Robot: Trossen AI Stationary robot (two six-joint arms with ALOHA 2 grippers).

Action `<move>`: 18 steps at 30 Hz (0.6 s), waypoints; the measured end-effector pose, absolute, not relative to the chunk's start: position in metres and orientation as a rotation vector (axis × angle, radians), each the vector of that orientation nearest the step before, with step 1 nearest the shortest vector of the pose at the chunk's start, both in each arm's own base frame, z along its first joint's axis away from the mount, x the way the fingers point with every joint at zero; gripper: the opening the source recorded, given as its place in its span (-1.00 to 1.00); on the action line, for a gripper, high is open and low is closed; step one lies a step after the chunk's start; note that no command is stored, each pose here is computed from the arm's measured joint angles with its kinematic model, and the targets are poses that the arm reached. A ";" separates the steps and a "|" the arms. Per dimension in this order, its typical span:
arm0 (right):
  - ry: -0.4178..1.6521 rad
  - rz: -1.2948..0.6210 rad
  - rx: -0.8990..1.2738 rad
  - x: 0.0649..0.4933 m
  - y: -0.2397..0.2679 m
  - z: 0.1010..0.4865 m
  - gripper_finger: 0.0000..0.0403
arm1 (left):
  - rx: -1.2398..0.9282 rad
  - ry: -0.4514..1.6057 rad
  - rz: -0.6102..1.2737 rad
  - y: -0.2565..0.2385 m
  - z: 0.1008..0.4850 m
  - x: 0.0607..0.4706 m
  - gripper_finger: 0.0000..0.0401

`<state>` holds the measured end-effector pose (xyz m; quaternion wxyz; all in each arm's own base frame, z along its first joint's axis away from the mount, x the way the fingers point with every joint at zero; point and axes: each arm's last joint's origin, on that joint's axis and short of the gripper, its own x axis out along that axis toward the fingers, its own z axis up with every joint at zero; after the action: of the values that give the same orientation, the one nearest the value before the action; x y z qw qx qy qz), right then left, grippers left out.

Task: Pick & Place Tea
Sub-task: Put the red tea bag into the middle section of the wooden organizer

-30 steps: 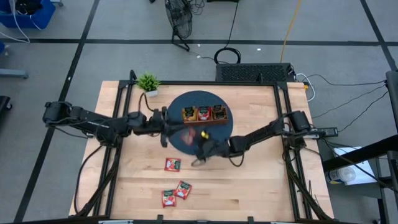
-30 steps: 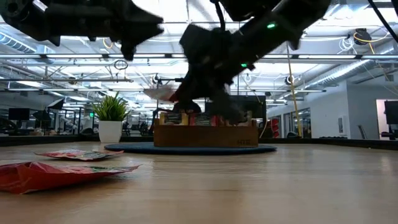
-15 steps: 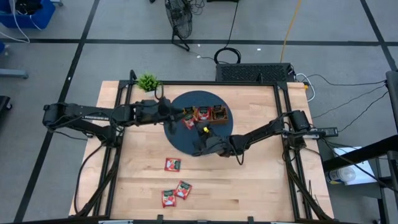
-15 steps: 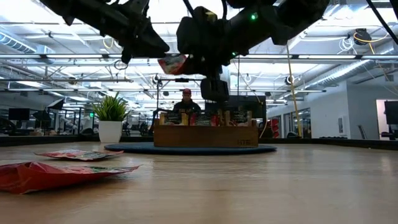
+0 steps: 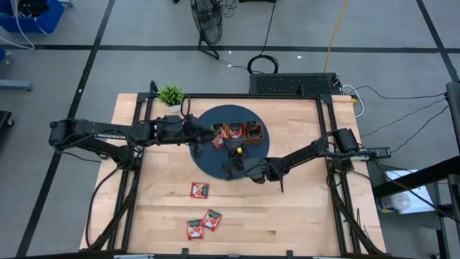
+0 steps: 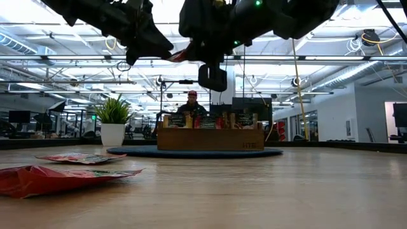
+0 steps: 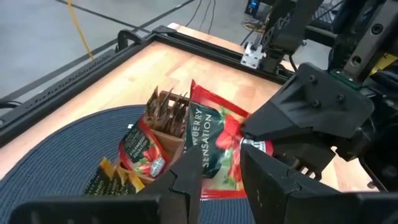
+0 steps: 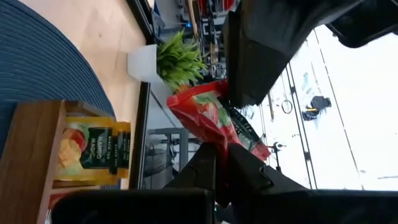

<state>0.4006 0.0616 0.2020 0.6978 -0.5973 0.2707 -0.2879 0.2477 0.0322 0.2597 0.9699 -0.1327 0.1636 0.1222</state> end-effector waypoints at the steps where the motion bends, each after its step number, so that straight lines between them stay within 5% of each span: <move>1: 0.609 -0.650 -1.330 0.400 0.063 0.202 -0.95 | -0.264 0.326 0.246 0.032 0.261 0.247 -0.44; 18: 0.490 -0.672 -1.348 0.390 0.077 0.206 -0.95 | -0.250 0.304 0.244 0.032 0.266 0.244 -0.44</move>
<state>0.3901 0.0773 0.2059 0.7024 -0.6058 0.2203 -0.3019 0.2441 0.0320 0.2655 0.9733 -0.1239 0.1506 0.1209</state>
